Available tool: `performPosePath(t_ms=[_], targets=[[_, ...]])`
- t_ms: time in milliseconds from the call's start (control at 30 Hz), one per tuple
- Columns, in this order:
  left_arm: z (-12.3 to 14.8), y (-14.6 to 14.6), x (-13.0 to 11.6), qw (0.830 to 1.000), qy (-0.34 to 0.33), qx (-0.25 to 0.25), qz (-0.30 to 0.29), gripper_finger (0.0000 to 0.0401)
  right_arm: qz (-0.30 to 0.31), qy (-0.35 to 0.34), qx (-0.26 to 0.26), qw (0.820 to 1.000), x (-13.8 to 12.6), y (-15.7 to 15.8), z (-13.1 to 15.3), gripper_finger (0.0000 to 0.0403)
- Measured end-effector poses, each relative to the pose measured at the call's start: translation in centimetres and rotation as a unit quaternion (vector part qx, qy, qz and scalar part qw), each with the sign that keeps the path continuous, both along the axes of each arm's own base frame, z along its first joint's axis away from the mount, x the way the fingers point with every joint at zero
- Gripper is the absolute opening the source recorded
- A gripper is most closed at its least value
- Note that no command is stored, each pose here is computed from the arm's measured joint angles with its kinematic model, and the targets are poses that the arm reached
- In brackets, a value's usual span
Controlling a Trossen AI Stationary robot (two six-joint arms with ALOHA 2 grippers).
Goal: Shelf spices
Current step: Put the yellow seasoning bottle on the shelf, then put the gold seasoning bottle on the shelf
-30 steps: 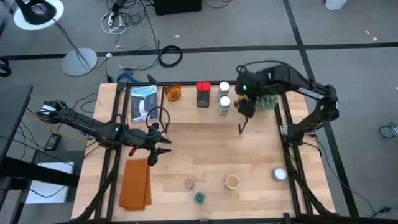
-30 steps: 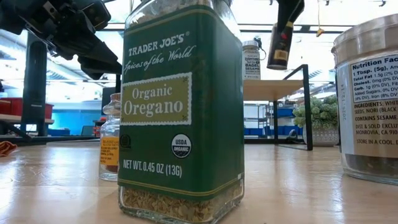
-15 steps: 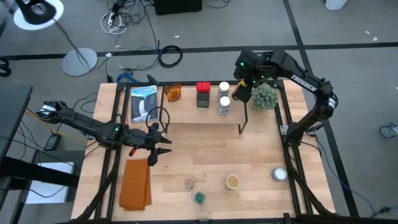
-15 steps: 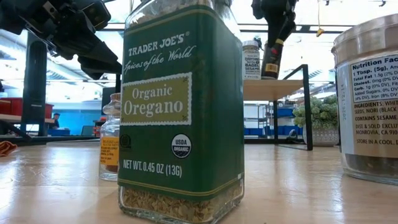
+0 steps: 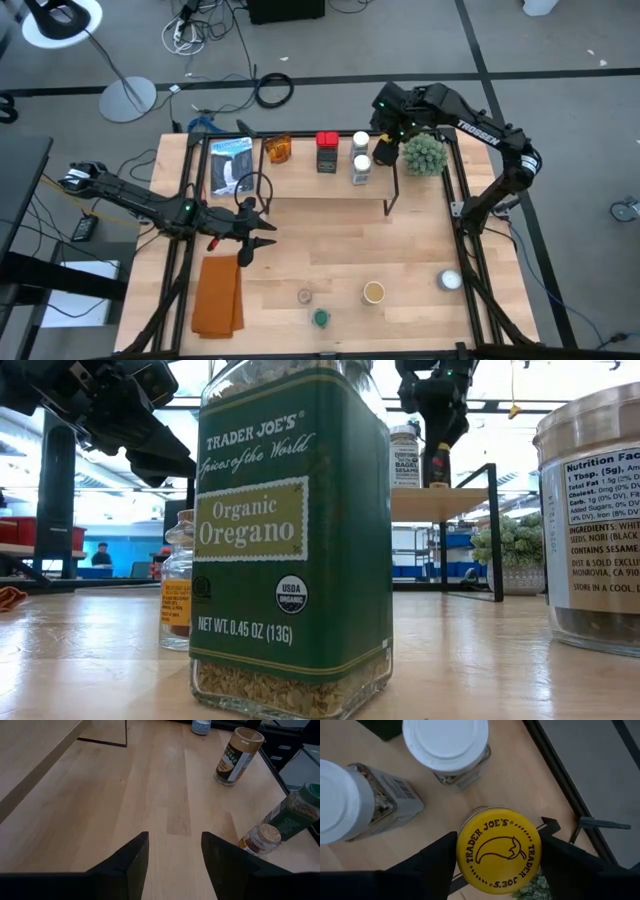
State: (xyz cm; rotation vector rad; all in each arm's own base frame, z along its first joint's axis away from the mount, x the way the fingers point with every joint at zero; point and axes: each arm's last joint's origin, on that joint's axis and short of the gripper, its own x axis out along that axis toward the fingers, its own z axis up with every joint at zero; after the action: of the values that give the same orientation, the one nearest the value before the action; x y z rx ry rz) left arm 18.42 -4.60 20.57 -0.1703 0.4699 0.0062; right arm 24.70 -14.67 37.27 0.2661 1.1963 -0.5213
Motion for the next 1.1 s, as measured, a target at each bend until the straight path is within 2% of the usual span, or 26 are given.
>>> performPosePath(t_ms=[733, 1100], targets=[[0.0, 0.0, 0.0, 1.000, 0.000, 0.009, -0.004, 0.0187, 0.021, -0.013, -0.040, 0.999, 0.3, -0.4, 0.4, 0.0270], [0.0, 0.0, 0.0, 1.000, -0.001, 0.010, -0.005, 0.0187, -0.003, -0.089, -0.094, 0.992, -2.4, 0.8, 3.8, 0.0272]])
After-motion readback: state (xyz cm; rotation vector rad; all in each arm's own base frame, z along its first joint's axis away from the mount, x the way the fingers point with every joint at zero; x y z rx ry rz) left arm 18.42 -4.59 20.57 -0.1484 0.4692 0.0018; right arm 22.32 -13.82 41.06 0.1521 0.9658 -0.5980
